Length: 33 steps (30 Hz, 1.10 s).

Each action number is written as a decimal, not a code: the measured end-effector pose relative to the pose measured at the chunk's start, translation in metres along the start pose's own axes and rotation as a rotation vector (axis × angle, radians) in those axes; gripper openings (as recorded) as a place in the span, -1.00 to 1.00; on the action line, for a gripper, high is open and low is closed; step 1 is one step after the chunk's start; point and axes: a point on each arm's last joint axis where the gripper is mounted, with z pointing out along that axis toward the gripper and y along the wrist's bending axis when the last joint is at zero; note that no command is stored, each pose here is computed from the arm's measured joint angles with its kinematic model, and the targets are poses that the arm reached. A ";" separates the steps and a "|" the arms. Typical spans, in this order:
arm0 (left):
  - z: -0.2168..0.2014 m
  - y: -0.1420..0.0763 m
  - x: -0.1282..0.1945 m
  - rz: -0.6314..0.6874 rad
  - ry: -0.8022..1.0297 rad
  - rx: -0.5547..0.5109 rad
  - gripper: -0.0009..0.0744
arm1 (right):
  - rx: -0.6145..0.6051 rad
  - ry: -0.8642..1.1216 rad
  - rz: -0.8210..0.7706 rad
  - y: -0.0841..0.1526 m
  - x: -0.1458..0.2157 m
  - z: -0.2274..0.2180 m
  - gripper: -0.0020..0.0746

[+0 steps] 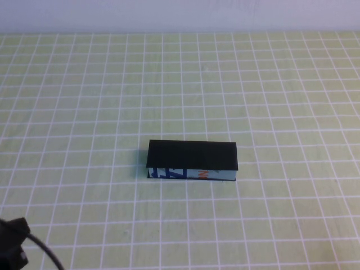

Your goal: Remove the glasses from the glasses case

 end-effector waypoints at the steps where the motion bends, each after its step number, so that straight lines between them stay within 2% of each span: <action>1: 0.003 -0.003 -0.006 0.027 0.056 -0.005 -0.99 | 0.000 0.000 0.000 0.000 0.000 0.000 -0.99; 5: 0.016 -0.013 -0.032 0.130 0.211 -0.008 -0.99 | 0.000 0.000 0.000 0.000 0.000 0.000 -0.99; 11: 0.055 -0.020 -0.070 0.234 0.342 0.008 -0.99 | 0.000 0.000 0.000 0.000 0.000 0.000 -0.99; 15: 0.092 -0.025 -0.097 0.274 0.385 0.073 -0.99 | 0.000 0.000 0.000 0.000 0.000 0.000 -0.99; 21: 0.161 -0.030 -0.131 0.268 0.403 0.195 -0.99 | 0.000 0.000 0.000 0.000 0.000 0.000 -0.99; 26: 0.225 -0.042 -0.138 0.322 0.457 0.260 -0.99 | 0.000 0.000 0.000 0.000 0.000 0.000 -0.99; 29: 0.261 -0.051 -0.133 0.350 0.496 0.297 -0.99 | 0.000 0.000 0.000 0.000 0.000 0.000 -0.99; 33: 0.301 -0.053 -0.124 0.351 0.552 0.328 -0.99 | 0.000 0.000 0.000 0.000 0.000 0.000 -0.99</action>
